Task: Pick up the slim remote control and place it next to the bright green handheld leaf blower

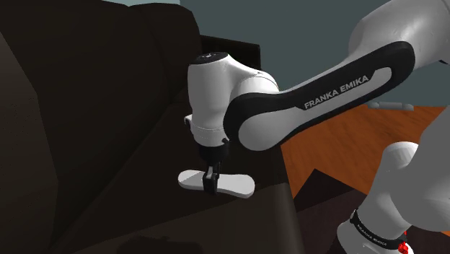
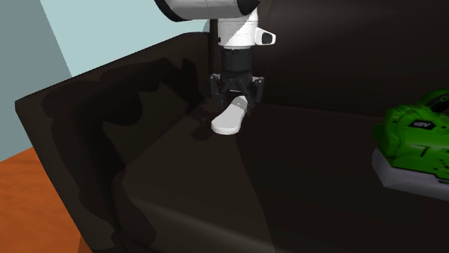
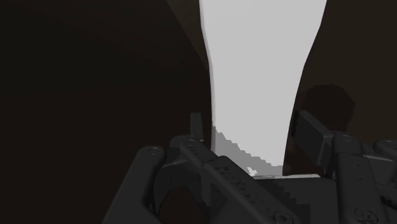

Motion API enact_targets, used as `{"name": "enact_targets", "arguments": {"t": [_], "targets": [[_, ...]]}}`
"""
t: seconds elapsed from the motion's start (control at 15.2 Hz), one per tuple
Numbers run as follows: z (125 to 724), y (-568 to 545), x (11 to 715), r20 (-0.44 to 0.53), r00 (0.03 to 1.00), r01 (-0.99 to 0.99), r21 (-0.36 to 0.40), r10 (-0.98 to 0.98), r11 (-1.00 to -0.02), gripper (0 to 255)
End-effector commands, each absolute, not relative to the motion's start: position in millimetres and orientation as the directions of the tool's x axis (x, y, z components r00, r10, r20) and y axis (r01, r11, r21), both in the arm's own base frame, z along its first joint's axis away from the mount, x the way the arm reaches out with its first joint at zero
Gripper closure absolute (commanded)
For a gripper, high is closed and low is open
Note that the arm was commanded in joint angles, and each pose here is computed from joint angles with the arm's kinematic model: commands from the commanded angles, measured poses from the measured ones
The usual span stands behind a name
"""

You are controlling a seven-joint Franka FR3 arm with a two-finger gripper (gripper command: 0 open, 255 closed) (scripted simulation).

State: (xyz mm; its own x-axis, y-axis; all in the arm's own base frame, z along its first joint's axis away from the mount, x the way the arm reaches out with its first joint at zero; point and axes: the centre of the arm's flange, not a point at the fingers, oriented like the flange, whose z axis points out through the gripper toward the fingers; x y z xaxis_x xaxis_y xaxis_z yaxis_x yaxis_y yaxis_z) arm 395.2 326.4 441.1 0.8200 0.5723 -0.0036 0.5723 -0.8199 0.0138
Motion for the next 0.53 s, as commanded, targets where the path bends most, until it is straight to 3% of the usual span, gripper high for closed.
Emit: {"name": "enact_targets", "arguments": {"t": [0.0, 0.46], "targets": [[451.9, 327.1, 395.6, -0.004, 0.82, 0.572, 0.014, 0.572, -0.82, 255], [488.8, 327.1, 395.6, -0.004, 0.82, 0.572, 0.014, 0.572, -0.82, 255]]}}
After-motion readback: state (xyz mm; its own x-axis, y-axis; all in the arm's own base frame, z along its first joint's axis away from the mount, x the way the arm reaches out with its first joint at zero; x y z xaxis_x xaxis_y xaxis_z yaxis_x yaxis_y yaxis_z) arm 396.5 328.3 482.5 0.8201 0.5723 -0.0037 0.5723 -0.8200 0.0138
